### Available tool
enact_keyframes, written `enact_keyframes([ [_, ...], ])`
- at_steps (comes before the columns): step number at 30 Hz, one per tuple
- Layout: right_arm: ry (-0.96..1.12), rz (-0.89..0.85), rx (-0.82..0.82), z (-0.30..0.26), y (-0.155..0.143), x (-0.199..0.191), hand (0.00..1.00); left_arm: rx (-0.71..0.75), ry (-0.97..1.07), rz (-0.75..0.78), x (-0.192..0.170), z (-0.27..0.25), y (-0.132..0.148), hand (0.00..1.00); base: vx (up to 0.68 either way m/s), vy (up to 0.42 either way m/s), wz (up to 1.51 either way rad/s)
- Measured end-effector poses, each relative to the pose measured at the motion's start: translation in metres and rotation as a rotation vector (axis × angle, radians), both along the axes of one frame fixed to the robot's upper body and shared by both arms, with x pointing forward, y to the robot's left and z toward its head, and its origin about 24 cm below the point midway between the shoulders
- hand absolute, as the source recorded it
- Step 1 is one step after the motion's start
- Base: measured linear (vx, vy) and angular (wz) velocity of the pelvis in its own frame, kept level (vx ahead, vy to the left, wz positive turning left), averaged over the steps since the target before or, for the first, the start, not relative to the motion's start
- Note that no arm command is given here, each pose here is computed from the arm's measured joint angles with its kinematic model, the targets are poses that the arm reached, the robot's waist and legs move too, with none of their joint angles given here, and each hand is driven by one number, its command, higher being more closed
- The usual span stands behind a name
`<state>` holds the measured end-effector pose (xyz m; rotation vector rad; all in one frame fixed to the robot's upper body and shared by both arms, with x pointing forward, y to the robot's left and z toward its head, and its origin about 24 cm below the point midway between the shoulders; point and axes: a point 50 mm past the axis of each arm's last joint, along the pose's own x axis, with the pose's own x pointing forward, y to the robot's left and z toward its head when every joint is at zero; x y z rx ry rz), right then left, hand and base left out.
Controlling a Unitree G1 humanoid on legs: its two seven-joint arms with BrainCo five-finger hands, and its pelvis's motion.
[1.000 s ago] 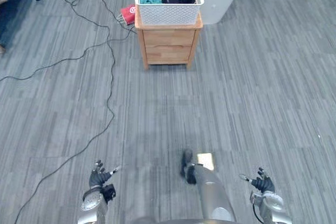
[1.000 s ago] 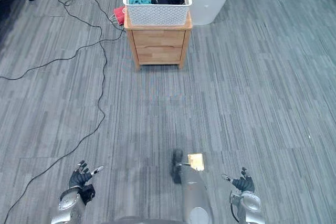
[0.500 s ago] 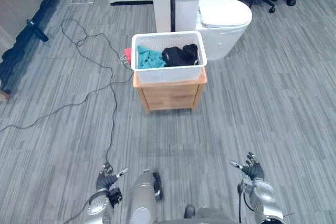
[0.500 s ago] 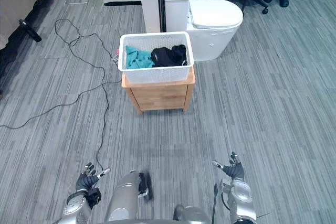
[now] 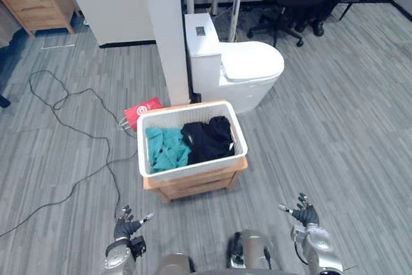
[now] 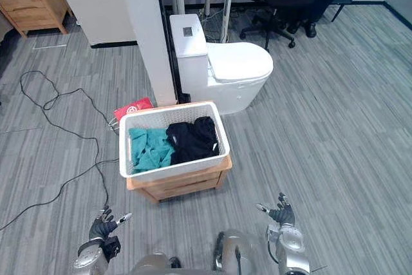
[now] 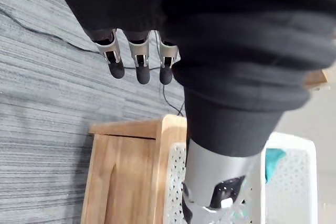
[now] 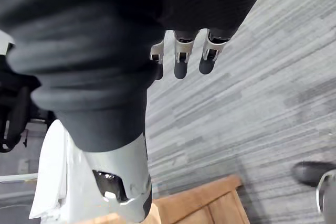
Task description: Pick up the laundry basket with both hands and put the clothes into the washing machine.
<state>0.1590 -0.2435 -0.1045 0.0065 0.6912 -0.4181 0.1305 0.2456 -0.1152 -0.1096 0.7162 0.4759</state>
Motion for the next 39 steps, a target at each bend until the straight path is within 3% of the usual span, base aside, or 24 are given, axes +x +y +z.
enact_keyframes([
  [9,-0.046,-0.04,-0.016,0.008,-0.007,-0.002,0.0,-0.083,0.008,0.051,-0.008,-0.009,-0.022,0.0,0.33,-0.056,0.13],
  [15,-0.043,-0.08,-0.006,0.007,-0.008,-0.007,0.0,-0.08,0.032,0.149,-0.026,-0.011,-0.009,0.0,0.13,0.127,0.04],
  [20,-0.171,-0.076,-0.061,0.032,-0.014,0.006,0.0,-0.05,-0.009,0.206,-0.034,-0.003,0.006,0.0,0.09,0.092,0.03],
  [28,-0.253,0.015,-0.099,0.049,-0.007,0.031,0.0,0.028,-0.117,0.137,-0.004,0.019,0.017,0.0,0.06,-0.004,0.05],
  [39,-0.311,0.227,-0.2,0.074,0.017,0.103,0.0,0.111,-0.248,-0.163,0.084,0.047,-0.027,0.0,-0.07,0.005,-0.02],
])
